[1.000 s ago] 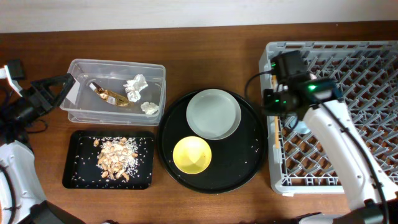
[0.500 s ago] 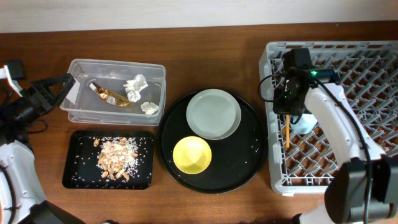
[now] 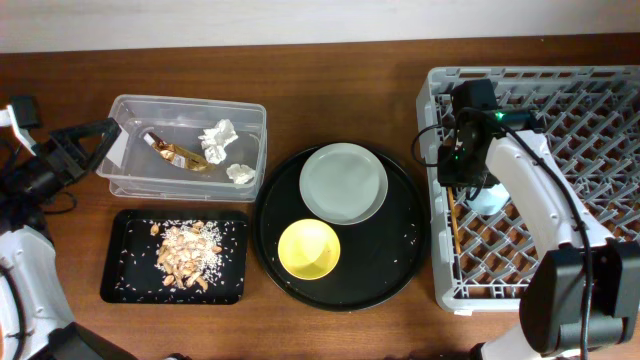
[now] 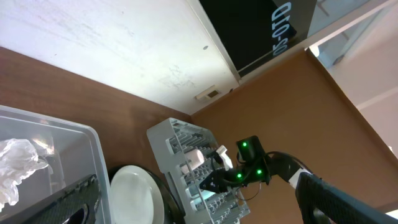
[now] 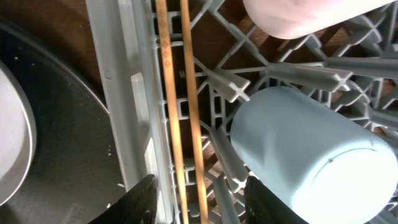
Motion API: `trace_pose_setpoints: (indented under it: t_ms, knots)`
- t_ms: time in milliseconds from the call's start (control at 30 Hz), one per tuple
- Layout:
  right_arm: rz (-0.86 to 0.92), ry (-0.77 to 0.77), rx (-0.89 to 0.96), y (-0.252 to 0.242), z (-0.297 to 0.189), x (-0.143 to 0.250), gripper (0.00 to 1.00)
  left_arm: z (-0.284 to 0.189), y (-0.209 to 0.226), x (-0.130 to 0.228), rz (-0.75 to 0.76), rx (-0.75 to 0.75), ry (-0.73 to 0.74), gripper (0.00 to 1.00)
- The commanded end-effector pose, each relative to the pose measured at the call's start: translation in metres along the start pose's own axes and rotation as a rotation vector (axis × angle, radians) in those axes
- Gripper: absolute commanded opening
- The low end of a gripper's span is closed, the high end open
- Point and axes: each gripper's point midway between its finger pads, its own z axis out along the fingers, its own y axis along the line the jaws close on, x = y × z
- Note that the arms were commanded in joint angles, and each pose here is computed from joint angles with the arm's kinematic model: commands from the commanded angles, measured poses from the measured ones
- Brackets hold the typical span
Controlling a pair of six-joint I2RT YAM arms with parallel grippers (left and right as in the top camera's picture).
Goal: Sort waste into correct bins and load items into the dishwasher rack
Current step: 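Grasp the chopstick and place it into the rack, then move the right gripper to the yellow bowl and grip its rim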
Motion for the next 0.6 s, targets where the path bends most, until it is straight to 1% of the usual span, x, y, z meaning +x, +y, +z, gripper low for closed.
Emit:
trace_pose_setpoints:
  t_ms: [0, 167, 233, 333, 400, 500, 567]
  knots:
    - [0.005, 0.028, -0.13, 0.022, -0.001, 0.004, 0.43, -0.001, -0.007, 0.001, 0.008, 0.014, 0.007, 0.99]
    - [0.007, -0.008, -0.165, 0.027, -0.018, -0.01, 0.43, -0.001, -0.007, 0.001, 0.008, 0.014, 0.007, 0.99]
    - [0.008, -0.03, -0.182, 0.028, -0.042, -0.02, 0.43, -0.001, -0.007, 0.001, 0.008, 0.014, 0.007, 0.99]
    - [0.004, -0.041, -0.276, 0.041, -0.076, -0.026, 0.43, -0.001, -0.007, 0.001, 0.008, 0.014, 0.007, 0.99]
    - [-0.001, -0.033, -0.346, 0.051, -0.092, -0.024, 0.43, -0.001, -0.007, 0.001, 0.008, 0.014, 0.007, 0.99]
    - [-0.026, 0.0, -0.444, 0.074, -0.098, -0.016, 0.43, -0.001, -0.007, 0.001, 0.008, 0.014, 0.007, 0.99]
    - [-0.059, 0.025, -0.467, 0.089, -0.098, -0.007, 0.43, -0.001, -0.007, 0.001, 0.008, 0.014, 0.007, 0.99]
